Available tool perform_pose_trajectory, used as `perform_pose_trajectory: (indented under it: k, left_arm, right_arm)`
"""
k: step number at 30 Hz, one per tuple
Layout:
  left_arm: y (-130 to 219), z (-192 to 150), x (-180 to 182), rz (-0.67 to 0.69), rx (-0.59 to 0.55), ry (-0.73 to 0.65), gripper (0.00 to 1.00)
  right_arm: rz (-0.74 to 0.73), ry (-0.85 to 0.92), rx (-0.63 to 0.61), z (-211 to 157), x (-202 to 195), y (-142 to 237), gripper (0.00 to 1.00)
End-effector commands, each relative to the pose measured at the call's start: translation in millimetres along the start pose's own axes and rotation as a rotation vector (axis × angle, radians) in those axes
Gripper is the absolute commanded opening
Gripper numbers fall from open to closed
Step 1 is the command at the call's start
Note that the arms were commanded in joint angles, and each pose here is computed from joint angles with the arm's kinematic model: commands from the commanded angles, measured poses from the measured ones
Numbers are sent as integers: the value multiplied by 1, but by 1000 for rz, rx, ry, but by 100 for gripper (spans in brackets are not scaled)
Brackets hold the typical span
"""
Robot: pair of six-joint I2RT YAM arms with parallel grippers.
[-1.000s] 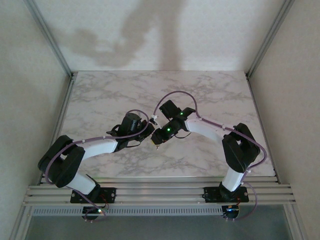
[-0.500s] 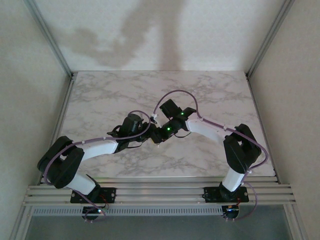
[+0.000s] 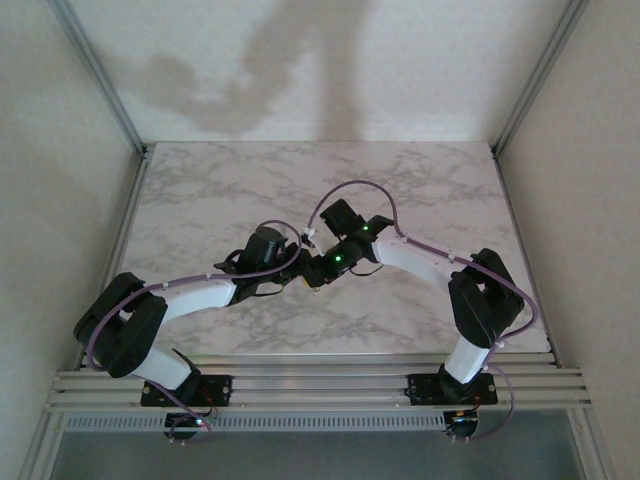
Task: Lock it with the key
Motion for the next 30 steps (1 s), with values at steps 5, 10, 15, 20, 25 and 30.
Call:
perform_pose_trajectory:
  k: [5,10,15,20,25,30]
  left_arm:
    - [3,11,-7,19,-30,-30,0]
    - [6,15,-7,27,-55,-29,0]
    - [13,19,-5,28,-98,-17,0]
    - [17,20,-5,23,-119,-12,0]
    - [19,24,-4,24,-130,-12,0]
    - [21,25,-8,4,-132,-18,0]
  right_arm:
    - [39,34,-39,3,13,9,19]
    - [38,40,-46,2,13,10,22]
    - [35,53,-63,2,15,14,34]
    - [28,68,-86,1,15,17,50]
    - [20,86,-116,1,17,23,59]
    - [-4,82,-157,1,15,30,63]
Point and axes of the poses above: each hand's point on the last joint's axis, 136 mm out from that joint toward the fingers, its own y axis back along the fingers, its own x axis along the line the jaws close on, z = x × y, the point moved 3 cm from there along y, back along the fingers, and after that the axes turned 2 degrees about -y, right-handed, at the moved point
